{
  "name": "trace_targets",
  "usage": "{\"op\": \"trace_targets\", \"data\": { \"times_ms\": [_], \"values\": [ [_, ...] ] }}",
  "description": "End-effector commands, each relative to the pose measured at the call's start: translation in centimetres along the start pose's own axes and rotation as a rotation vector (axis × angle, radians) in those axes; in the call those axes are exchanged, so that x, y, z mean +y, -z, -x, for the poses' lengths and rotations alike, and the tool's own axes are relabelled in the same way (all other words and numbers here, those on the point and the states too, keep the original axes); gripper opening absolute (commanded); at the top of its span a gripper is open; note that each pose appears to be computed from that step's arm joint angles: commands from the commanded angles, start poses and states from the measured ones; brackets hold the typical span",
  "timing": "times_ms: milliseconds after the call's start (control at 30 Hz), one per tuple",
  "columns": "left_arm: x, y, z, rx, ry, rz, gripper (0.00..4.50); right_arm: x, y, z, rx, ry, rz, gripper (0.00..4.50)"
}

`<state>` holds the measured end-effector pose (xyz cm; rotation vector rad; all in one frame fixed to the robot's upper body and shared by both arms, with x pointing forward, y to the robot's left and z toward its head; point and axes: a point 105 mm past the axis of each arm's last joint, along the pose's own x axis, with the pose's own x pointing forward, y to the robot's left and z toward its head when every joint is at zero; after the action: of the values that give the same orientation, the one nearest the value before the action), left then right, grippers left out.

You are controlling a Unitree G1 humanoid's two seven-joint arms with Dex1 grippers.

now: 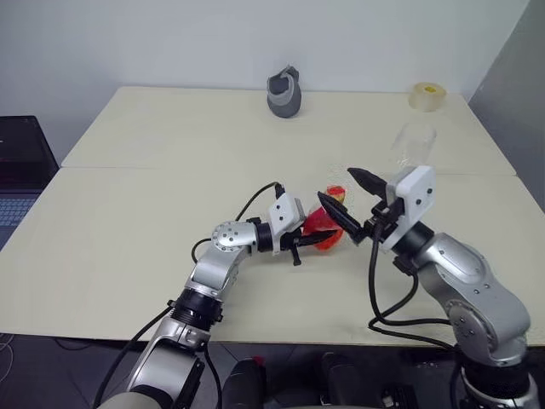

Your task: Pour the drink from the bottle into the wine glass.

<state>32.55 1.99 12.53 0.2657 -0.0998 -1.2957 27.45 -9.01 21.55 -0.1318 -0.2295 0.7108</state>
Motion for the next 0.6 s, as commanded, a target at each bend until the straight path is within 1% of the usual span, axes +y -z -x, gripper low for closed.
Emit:
{"op": "trace_targets", "data": {
  "times_ms": [33,100,200,233,300,500,600],
  "values": [
    [0.3,-1.2,0.4,-0.040,-0.009,-0.041,0.76,-2.5,-0.5,1.6,0.005,0.092,0.045,3.74],
    [0.4,-1.2,0.5,-0.038,-0.012,-0.040,0.76,-2.8,-0.4,2.0,0.014,0.095,0.046,3.74],
    [0.4,-1.1,0.6,-0.036,-0.014,-0.038,0.76,-2.2,-0.3,2.4,0.036,0.031,0.057,3.74],
    [0.4,-1.1,0.7,-0.035,-0.014,-0.036,0.75,-1.1,-0.7,2.4,0.021,-0.038,0.034,3.74],
    [0.4,-1.0,0.6,-0.035,-0.011,-0.034,0.75,0.5,-1.4,2.1,-0.002,-0.116,0.009,3.74],
    [0.1,-1.2,0.2,-0.041,0.002,-0.033,0.75,2.4,-2.0,-0.3,-0.035,-0.153,0.036,3.74],
    [0.1,-1.2,0.1,-0.042,0.006,-0.032,0.75,2.7,-2.1,-1.4,-0.047,-0.144,0.039,3.74]
  ]
}}
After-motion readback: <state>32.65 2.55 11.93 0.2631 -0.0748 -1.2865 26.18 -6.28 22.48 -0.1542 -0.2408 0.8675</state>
